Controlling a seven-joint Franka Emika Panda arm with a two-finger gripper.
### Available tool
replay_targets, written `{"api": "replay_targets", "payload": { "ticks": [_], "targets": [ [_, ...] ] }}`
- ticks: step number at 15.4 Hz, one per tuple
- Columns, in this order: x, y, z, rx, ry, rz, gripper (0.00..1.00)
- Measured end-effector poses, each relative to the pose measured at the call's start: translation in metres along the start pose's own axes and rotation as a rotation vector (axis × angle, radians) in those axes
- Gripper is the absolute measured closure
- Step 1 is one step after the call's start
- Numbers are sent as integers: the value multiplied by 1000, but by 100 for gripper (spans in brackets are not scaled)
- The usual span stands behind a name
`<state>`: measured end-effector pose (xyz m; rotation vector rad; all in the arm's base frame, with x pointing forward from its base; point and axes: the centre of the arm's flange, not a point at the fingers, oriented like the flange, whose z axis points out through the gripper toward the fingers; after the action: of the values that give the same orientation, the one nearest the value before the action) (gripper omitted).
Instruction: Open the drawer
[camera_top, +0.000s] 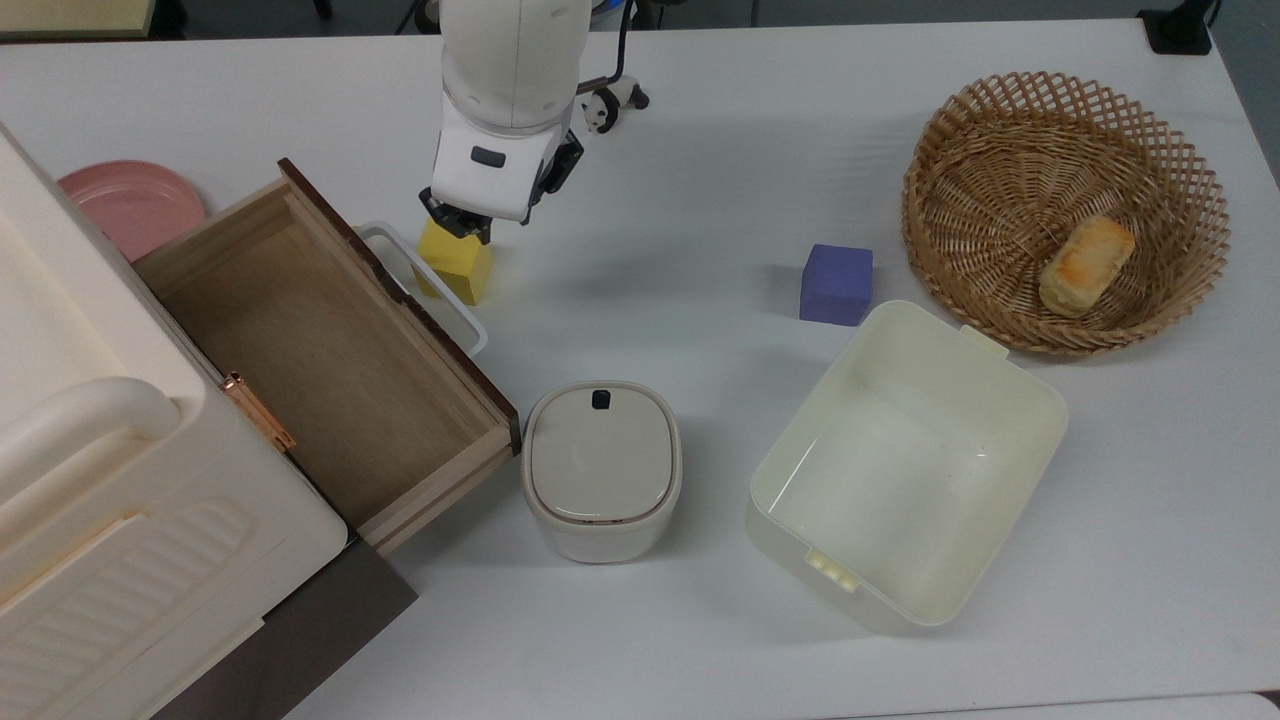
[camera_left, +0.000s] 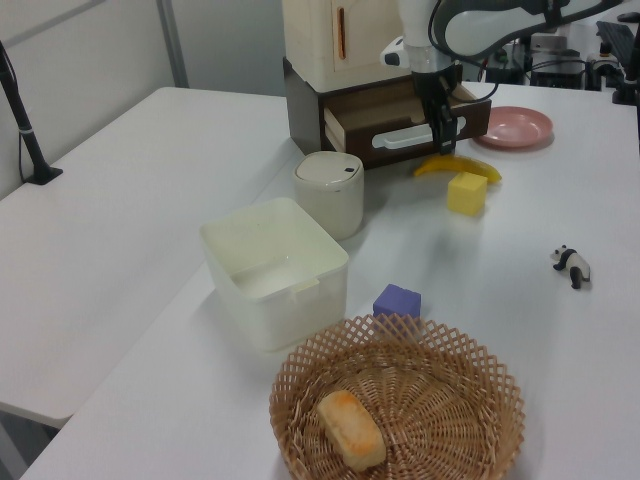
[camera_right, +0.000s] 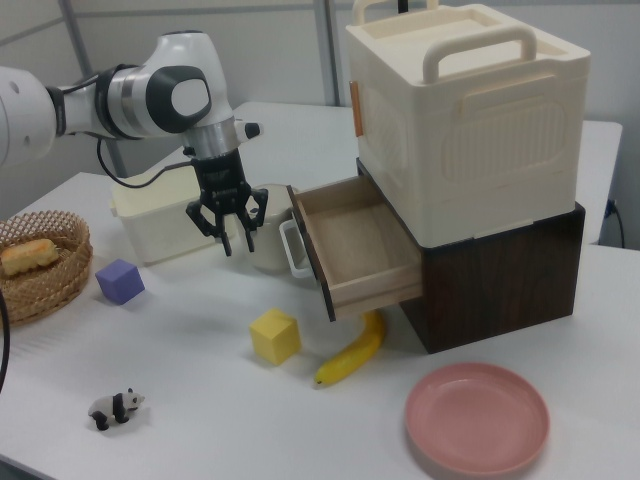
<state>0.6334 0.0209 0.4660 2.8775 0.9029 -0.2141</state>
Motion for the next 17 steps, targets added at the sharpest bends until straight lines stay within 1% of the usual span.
{"api": "replay_targets", "payload": {
  "ticks": [1, 3, 4, 6, 7, 9, 10, 14, 15, 17],
  "targets": [
    [-2, -1, -4, 25, 17, 16, 59],
    [-10, 1, -17, 66, 46, 84, 45],
    [-17, 3, -26, 78, 61, 148, 45],
    [-31, 6, -46, 88, 77, 279, 34],
    [-39, 6, -56, 95, 73, 322, 24],
    [-60, 4, -74, 113, 53, 374, 4],
    [-71, 6, -82, 118, 52, 392, 0],
    [-117, 33, -109, 117, 97, 498, 0],
    [-125, 38, -112, 117, 104, 517, 0],
    [-128, 40, -112, 119, 103, 540, 0]
  ]
}}
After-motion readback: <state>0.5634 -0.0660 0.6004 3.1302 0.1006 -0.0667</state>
